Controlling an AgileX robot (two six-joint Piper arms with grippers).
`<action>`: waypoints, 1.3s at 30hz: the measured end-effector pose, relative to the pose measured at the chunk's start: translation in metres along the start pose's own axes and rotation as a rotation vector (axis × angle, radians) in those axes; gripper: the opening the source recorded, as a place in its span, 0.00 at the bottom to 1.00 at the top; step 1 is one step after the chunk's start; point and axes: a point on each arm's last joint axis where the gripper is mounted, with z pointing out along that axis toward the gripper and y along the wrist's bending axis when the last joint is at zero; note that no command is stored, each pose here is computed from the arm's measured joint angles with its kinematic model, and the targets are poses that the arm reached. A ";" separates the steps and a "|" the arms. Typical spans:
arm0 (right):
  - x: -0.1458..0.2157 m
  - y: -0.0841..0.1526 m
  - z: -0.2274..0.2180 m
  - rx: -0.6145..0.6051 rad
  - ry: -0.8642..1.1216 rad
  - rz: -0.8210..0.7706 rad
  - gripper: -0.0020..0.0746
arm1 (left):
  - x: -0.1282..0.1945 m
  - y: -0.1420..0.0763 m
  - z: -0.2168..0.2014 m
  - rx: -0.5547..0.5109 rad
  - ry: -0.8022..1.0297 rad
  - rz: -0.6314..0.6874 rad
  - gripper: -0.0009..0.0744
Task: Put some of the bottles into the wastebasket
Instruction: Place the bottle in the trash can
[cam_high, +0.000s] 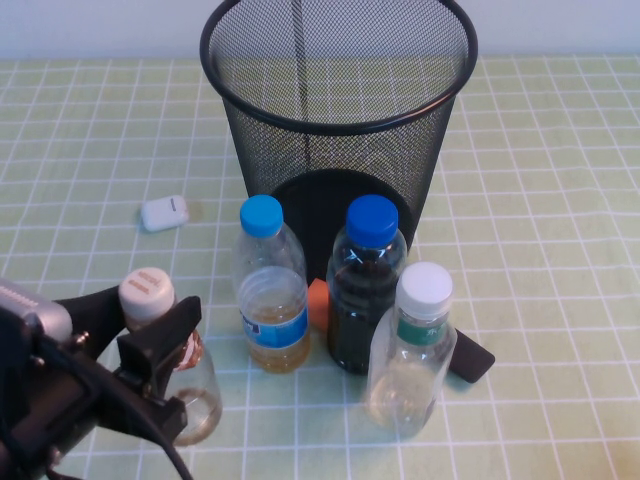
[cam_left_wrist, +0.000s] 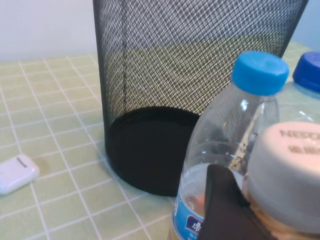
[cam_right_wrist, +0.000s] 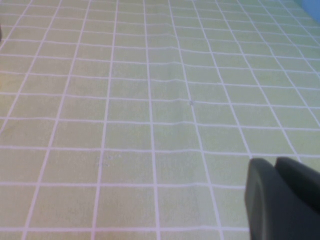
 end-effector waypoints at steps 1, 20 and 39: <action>0.000 0.000 0.000 0.000 0.000 0.000 0.03 | 0.000 0.000 -0.001 0.004 -0.002 0.007 0.42; 0.000 0.000 0.000 0.000 0.000 0.000 0.03 | -0.056 0.001 -0.010 0.012 0.276 0.057 0.42; 0.000 0.000 0.000 0.000 0.000 -0.002 0.03 | -0.275 -0.020 0.055 -0.126 -0.152 0.321 0.42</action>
